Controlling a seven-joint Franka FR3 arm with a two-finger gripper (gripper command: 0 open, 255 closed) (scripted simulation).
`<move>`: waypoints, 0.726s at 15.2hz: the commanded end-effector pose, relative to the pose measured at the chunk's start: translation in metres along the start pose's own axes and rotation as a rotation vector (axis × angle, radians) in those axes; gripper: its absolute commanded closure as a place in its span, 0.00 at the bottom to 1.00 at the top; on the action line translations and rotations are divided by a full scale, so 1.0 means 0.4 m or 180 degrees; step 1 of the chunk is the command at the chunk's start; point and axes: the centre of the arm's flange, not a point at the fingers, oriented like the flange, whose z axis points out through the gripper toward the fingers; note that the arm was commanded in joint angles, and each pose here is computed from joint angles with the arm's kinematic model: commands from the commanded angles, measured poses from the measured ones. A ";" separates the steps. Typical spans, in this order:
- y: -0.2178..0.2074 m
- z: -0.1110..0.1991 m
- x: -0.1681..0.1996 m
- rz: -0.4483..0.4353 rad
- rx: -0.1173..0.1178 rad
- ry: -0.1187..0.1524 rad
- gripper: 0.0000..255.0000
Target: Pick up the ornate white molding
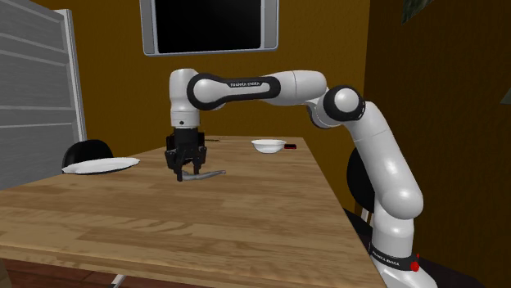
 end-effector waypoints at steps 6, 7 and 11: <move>0.000 -0.086 0.000 0.0000 -0.0001 -0.0002 1.00; 0.000 -0.100 -0.001 0.0000 -0.0001 -0.0002 1.00; 0.000 -0.152 -0.001 0.0000 -0.0001 -0.0002 1.00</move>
